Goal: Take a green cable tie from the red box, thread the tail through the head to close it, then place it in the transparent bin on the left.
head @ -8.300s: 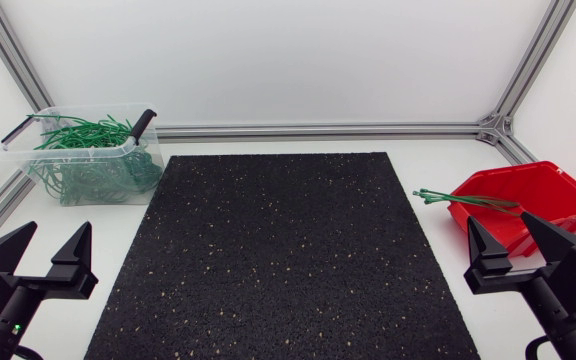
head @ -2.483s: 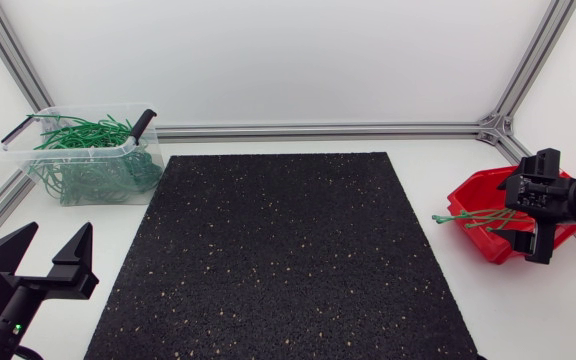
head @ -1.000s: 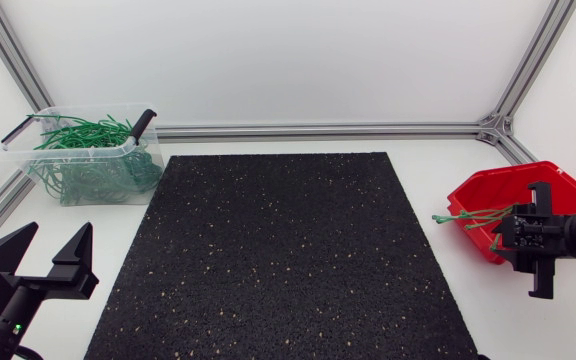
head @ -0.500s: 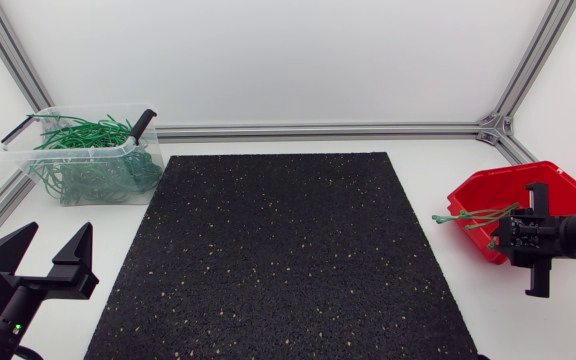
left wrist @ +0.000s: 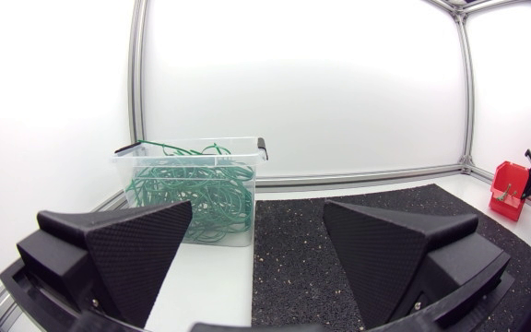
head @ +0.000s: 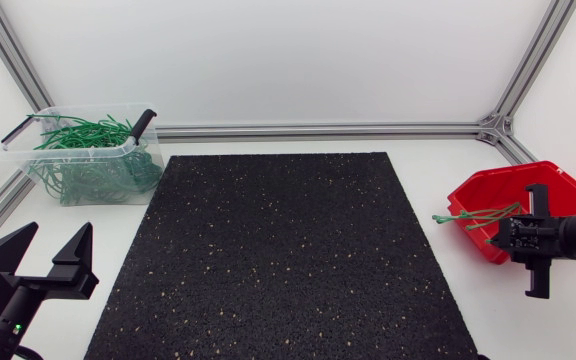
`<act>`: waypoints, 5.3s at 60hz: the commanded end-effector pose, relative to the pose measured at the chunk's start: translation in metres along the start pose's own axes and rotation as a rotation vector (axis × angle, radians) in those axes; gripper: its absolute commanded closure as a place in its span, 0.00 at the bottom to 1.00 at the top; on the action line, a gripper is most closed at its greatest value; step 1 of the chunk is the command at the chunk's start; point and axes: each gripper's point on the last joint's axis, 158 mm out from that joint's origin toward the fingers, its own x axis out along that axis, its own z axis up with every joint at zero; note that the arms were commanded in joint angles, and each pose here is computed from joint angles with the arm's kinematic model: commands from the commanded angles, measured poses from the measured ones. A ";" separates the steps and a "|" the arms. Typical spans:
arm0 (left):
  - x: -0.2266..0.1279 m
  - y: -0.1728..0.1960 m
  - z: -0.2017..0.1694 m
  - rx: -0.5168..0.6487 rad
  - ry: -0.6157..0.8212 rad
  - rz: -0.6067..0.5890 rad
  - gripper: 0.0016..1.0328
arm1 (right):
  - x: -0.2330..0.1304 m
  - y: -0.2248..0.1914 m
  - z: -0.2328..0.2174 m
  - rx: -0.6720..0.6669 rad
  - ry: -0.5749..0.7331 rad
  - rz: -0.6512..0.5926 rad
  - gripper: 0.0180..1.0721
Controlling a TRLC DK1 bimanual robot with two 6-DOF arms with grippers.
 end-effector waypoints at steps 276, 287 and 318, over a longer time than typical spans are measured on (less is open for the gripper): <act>0.042 -0.245 0.052 0.147 -0.093 -0.463 0.22 | -0.167 -0.032 0.449 1.056 -0.568 0.432 0.94; 0.041 -0.247 0.051 0.158 -0.115 -0.459 0.35 | -0.168 -0.029 0.450 1.057 -0.564 0.405 0.94; 0.036 -0.248 0.056 0.143 -0.131 -0.464 0.67 | -0.169 -0.027 0.448 1.088 -0.550 0.335 0.94</act>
